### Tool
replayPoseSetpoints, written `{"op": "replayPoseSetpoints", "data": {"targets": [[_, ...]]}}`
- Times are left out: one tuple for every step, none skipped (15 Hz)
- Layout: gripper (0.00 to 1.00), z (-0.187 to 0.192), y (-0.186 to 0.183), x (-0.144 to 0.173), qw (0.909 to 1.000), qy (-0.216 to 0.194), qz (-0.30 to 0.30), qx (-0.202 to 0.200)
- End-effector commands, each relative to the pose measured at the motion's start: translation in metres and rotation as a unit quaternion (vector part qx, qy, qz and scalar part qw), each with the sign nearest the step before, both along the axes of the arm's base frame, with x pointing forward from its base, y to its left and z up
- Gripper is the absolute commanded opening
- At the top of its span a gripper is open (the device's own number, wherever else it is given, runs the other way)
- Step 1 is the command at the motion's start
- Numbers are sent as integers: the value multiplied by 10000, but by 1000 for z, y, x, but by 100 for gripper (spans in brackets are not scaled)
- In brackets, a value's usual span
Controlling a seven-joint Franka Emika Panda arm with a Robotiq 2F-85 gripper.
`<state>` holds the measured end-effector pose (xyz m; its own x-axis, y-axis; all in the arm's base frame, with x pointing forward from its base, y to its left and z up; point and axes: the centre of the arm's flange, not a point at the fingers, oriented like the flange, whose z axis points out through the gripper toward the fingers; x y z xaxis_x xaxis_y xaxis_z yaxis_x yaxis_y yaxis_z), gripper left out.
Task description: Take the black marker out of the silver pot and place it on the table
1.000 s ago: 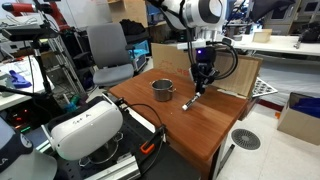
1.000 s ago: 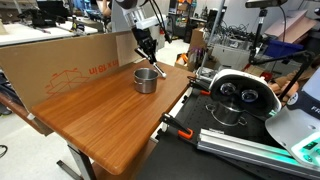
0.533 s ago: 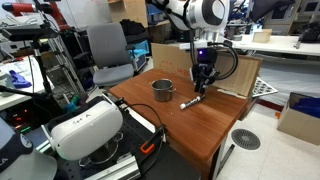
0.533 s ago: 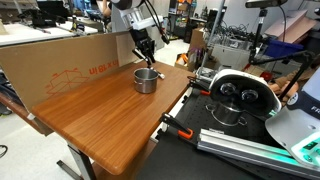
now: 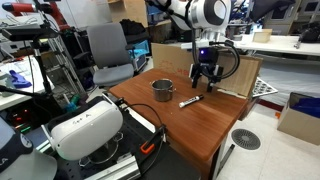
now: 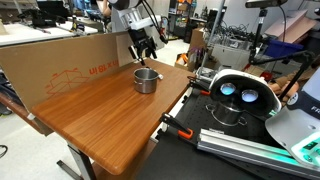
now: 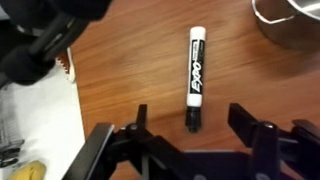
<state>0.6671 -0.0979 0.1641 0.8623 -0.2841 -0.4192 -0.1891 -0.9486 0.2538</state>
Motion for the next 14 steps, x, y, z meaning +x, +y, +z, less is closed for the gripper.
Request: {"op": "replayPoseSetpoints", "data": {"targets": [[100,0,-2,9,10000,88,-16,26],[100,1,-1,8,10000,80,-7,27],[100,2,-1,7,10000,18,-23,-34],[100,3,-1,5,10000,-9,-8,-24],[100,4,-1,4,10000,-50,-10,-31],[100,7,0,2,10000,-96,3,14],[100,10,0,1,9998,-179,-5,15],[100,15,2,-1,9996,-269,15,43],[100,21,4,-2,9992,-396,43,-11],[100,31,7,-4,9985,-529,100,37],[100,39,10,-5,9977,-658,152,59],[100,49,14,-7,9968,-776,207,66],[100,59,18,-11,9956,-894,259,117],[100,69,22,-15,9944,-1012,283,145]]}}
